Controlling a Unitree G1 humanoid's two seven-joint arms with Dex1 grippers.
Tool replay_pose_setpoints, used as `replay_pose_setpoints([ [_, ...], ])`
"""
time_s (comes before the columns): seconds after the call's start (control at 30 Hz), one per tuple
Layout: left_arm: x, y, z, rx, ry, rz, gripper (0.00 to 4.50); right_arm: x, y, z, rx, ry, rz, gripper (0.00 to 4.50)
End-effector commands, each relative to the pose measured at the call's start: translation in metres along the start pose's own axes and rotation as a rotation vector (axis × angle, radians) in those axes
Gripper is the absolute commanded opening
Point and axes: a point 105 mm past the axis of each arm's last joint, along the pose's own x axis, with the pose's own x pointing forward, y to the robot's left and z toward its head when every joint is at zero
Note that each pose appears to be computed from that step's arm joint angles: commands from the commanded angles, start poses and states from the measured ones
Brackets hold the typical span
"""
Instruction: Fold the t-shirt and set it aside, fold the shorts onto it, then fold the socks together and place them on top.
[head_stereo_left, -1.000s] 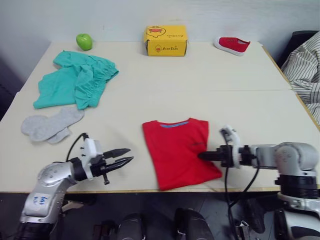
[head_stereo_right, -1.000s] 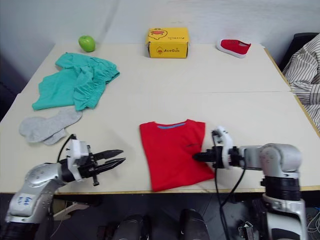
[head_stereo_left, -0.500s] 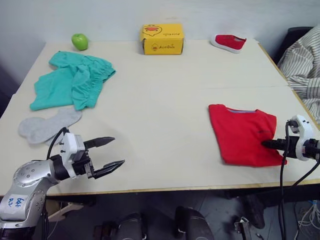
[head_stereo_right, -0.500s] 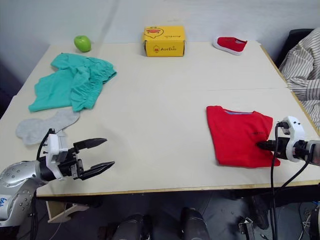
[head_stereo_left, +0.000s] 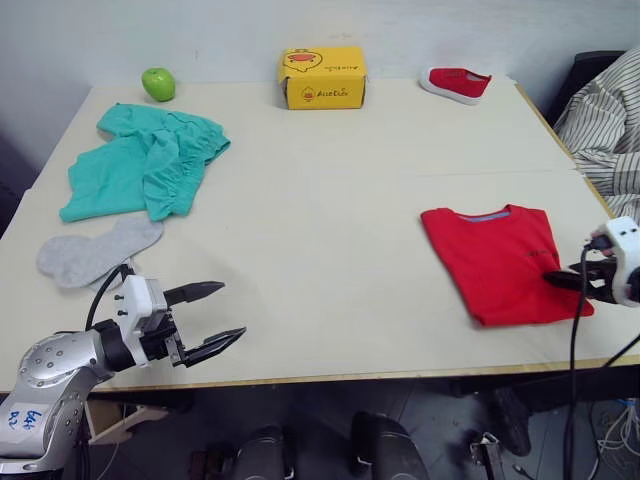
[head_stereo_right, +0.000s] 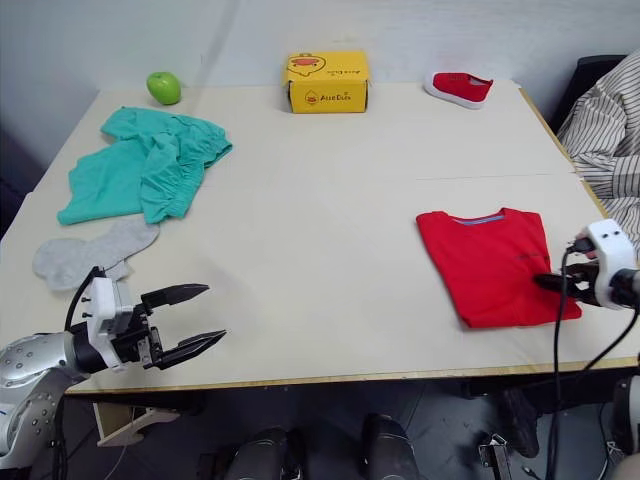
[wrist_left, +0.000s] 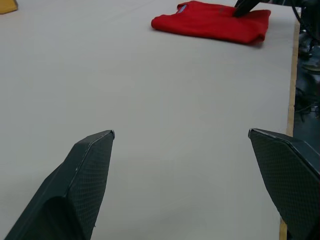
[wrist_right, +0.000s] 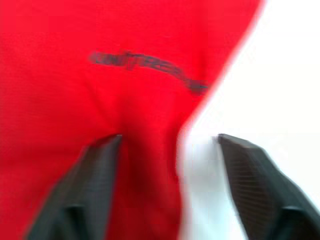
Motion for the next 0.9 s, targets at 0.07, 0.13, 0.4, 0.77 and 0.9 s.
replay_pose_setpoints([
  [0.07, -0.003, 0.006, 0.006, 0.054, -0.021, 0.045, 4.50, -0.016, -0.021, 0.007, -0.087, -0.090, -0.114, 4.48],
  [0.13, -0.003, 0.007, 0.003, 0.056, -0.019, 0.051, 4.50, -0.013, -0.017, 0.012, -0.130, -0.143, -0.108, 4.48],
  [0.4, 0.000, 0.009, 0.003, 0.063, -0.021, 0.059, 4.50, 0.004, 0.008, 0.035, -0.112, -0.365, -0.056, 3.86],
  [0.77, 0.007, 0.004, 0.007, 0.067, -0.049, 0.061, 4.50, 0.034, 0.036, 0.019, -0.043, -0.417, -0.064, 0.08],
  [0.9, 0.006, 0.002, 0.008, 0.085, -0.049, 0.051, 4.50, 0.033, 0.021, 0.002, 0.061, -0.424, -0.190, 0.03],
])
